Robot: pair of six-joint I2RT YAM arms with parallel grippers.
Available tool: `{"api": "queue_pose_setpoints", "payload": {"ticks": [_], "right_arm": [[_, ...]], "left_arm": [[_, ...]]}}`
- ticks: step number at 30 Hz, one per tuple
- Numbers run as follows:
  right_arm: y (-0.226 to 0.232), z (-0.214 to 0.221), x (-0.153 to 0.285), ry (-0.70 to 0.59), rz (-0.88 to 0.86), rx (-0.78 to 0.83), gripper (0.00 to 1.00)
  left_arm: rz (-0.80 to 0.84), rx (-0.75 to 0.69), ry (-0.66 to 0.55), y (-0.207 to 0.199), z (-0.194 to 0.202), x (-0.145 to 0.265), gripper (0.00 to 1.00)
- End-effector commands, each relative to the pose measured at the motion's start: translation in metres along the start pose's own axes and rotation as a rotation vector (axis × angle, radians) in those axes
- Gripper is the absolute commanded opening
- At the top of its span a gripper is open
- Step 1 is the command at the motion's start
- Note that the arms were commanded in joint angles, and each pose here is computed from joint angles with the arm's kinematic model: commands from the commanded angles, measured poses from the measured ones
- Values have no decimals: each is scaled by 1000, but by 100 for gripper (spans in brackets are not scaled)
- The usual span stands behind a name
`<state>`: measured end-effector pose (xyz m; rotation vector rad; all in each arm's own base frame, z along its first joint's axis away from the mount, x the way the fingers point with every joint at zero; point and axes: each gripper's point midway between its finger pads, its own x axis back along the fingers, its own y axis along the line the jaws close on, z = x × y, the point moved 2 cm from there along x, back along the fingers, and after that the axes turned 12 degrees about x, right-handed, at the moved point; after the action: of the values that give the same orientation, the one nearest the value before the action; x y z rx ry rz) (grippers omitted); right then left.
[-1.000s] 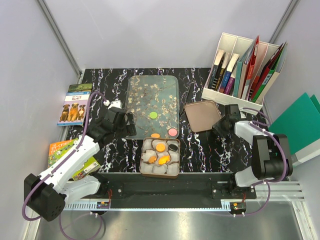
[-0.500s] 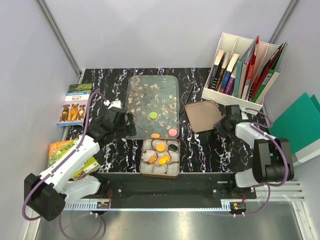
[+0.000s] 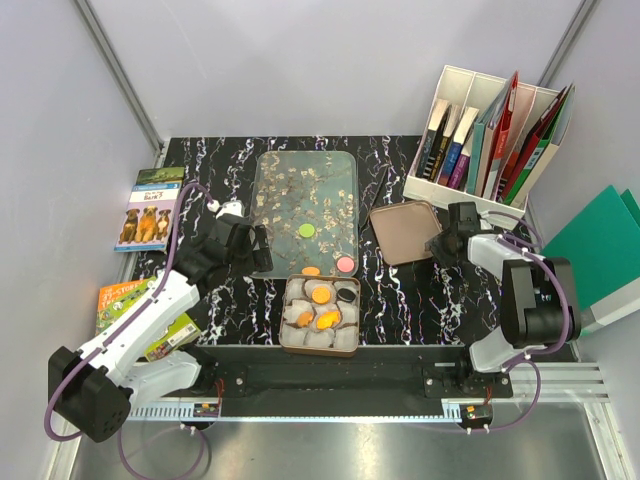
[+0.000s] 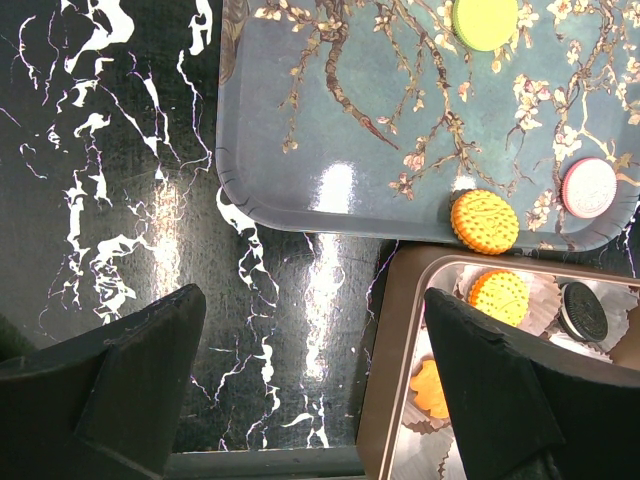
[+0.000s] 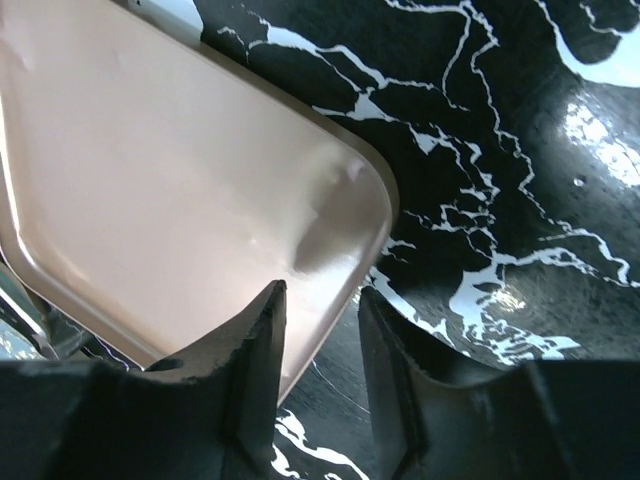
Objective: Pack the cookies
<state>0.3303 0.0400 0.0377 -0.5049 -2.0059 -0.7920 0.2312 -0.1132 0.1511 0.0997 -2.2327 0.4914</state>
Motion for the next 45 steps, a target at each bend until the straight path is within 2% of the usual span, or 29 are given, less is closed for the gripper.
{"api": "queue_pose_setpoints", "payload": {"ticks": [1, 9, 12, 13, 17, 24, 37, 43, 45], "right_arm": [[3, -10, -4, -18, 24, -9, 41], [-8, -6, 3, 3, 67, 45, 36], [-9, -6, 7, 5, 66, 65, 29], [-9, -6, 8, 6, 67, 71, 23], [-11, -4, 11, 8, 67, 82, 10], [-6, -14, 32, -44, 36, 87, 0], [20, -47, 112, -199, -112, 117, 0], [39, -53, 153, -256, -265, 131, 0], [47, -54, 159, -260, -305, 180, 0]], "left_arm": [[31, 11, -23, -6, -4, 1, 94], [32, 12, -18, -7, -3, 0, 94], [32, 15, -17, -7, -3, 0, 94], [33, 16, -18, -7, -3, 0, 94], [35, 18, -23, -7, -4, 1, 94], [33, 17, -29, -6, -4, 2, 94], [29, 16, -34, -6, -6, 2, 94], [27, 17, -34, -6, -6, 1, 94], [27, 17, -34, -7, -7, 1, 94]]}}
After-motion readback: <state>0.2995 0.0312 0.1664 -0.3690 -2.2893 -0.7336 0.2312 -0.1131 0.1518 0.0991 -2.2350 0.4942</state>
